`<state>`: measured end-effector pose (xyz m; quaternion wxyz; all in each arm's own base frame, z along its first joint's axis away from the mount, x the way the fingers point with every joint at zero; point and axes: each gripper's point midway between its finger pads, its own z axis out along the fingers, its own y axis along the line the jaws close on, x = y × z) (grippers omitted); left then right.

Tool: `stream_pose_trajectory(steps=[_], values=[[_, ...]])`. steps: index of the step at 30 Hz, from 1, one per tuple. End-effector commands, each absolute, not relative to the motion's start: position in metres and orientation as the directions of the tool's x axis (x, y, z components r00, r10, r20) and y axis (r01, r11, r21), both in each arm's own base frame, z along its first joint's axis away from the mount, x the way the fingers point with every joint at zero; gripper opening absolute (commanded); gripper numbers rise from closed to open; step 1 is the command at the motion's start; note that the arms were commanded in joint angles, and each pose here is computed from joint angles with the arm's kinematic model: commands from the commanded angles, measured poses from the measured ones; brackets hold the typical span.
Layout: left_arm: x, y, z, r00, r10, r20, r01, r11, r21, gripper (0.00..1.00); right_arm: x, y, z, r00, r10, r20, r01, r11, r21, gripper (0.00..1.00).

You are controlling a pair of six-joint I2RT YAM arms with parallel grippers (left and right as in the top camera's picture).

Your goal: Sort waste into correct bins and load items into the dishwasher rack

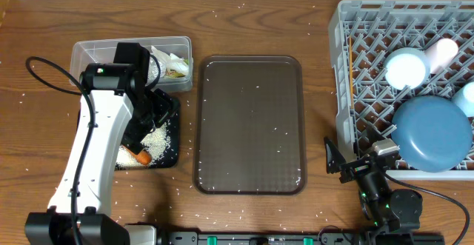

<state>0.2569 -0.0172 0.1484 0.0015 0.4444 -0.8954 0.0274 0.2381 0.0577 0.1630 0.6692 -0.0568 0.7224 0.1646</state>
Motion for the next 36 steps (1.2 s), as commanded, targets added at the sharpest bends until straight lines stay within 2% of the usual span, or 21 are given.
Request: stream_pose_trajectory(steps=[1,8,18,23,27,36], values=[[0.255,-0.015,0.160,-0.611,-0.792,-0.009,-0.789,0.610,-0.077,0.98,0.238,0.058,0.163,-0.095,0.130,-0.987,-0.301,0.941,0.153,0.99],[0.248,0.008,0.174,-0.596,-0.789,-0.147,-0.792,0.608,-0.050,0.98,0.238,0.058,0.163,-0.095,0.130,-0.987,-0.301,0.941,0.153,0.99],[0.248,0.006,0.127,-0.534,-0.791,-0.300,-0.741,0.608,-0.285,0.98,0.238,0.058,0.163,-0.094,0.131,-0.987,-0.301,0.941,0.153,0.99],[0.261,-0.019,0.115,-0.602,-0.681,-0.417,-0.490,0.727,-0.481,0.98,0.238,0.058,0.163,-0.094,0.131,-0.987,-0.301,0.941,0.153,0.99],[0.268,-0.038,0.127,-0.602,-0.582,-0.547,-0.254,0.789,-0.560,0.98,0.238,0.058,0.163,-0.094,0.131,-0.987,-0.301,0.941,0.153,0.99],[0.252,-0.029,0.138,-0.472,-0.553,-0.687,-0.158,0.819,-0.552,0.98,0.238,0.058,0.163,-0.095,0.130,-0.987,-0.301,0.941,0.153,0.99]])
